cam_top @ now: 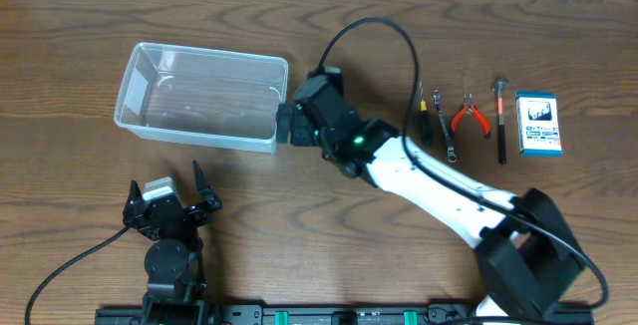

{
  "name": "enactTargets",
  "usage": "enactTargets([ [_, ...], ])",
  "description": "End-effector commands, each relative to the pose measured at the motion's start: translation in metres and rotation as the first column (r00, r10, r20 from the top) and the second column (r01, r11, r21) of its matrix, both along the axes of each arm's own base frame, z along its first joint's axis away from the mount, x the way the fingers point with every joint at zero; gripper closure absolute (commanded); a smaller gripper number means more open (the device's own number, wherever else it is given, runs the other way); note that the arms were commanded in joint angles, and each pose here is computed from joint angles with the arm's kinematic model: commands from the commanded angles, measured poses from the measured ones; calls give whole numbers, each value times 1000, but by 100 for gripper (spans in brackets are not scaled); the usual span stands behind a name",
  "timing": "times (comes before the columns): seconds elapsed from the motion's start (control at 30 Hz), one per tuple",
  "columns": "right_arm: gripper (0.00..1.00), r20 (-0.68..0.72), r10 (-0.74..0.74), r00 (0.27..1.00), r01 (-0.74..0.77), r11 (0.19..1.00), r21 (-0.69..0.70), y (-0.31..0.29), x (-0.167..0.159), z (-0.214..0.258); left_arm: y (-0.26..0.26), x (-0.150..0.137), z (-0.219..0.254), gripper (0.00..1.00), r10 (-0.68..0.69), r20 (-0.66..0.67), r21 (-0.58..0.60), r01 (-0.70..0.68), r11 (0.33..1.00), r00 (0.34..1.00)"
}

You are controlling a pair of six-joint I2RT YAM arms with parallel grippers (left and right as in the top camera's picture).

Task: Pack container
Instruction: 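Reach the right gripper to the clear container's right rim and grasp, then drag the clear container rightward toward the tools with the right gripper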

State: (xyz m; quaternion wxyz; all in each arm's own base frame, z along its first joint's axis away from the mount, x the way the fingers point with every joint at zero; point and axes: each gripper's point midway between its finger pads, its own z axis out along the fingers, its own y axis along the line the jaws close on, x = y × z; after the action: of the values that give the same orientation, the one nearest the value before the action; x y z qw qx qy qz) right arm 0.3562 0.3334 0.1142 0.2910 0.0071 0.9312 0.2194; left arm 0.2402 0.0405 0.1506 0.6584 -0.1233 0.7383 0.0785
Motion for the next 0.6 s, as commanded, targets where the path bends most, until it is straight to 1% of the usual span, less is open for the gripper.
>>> enactTargets([
  [0.0,1,44,-7,999,6,1000,30,14,3,13,3,-2,-16,2,16,-48,9,-16,1000,999],
  [0.1,2,102,39,994,-42,999,33,23,6,22,3,-2,-16,2,17,-48,10,-16,1000,999],
  [0.17,3,119,42,992,-47,998,37,26,7,25,3,-2,-16,2,16,-48,10,-16,1000,999],
  [0.27,7,121,9,993,-12,1000,25,22,11,20,3,-2,-16,2,17,-48,10,-16,1000,999],
  [0.37,7,89,-45,995,41,998,53,22,14,11,3,-2,-16,2,17,-48,10,-16,1000,999],
  [0.4,6,85,-60,995,54,996,72,24,15,11,3,-2,-16,2,16,-48,10,-16,1000,999],
  [0.43,1,80,-70,994,63,995,81,25,16,11,3,-2,-16,2,16,-48,10,-16,1000,999],
  [0.47,1,88,-63,994,56,995,79,27,18,16,3,-2,-16,2,16,-48,10,-16,1000,999],
  [0.53,1,111,-25,993,22,999,28,28,21,28,3,-2,-16,2,17,-48,10,-16,1000,999],
  [0.57,1,153,32,988,-30,999,-19,32,26,44,3,-2,-16,2,17,-48,10,-16,1000,999],
])
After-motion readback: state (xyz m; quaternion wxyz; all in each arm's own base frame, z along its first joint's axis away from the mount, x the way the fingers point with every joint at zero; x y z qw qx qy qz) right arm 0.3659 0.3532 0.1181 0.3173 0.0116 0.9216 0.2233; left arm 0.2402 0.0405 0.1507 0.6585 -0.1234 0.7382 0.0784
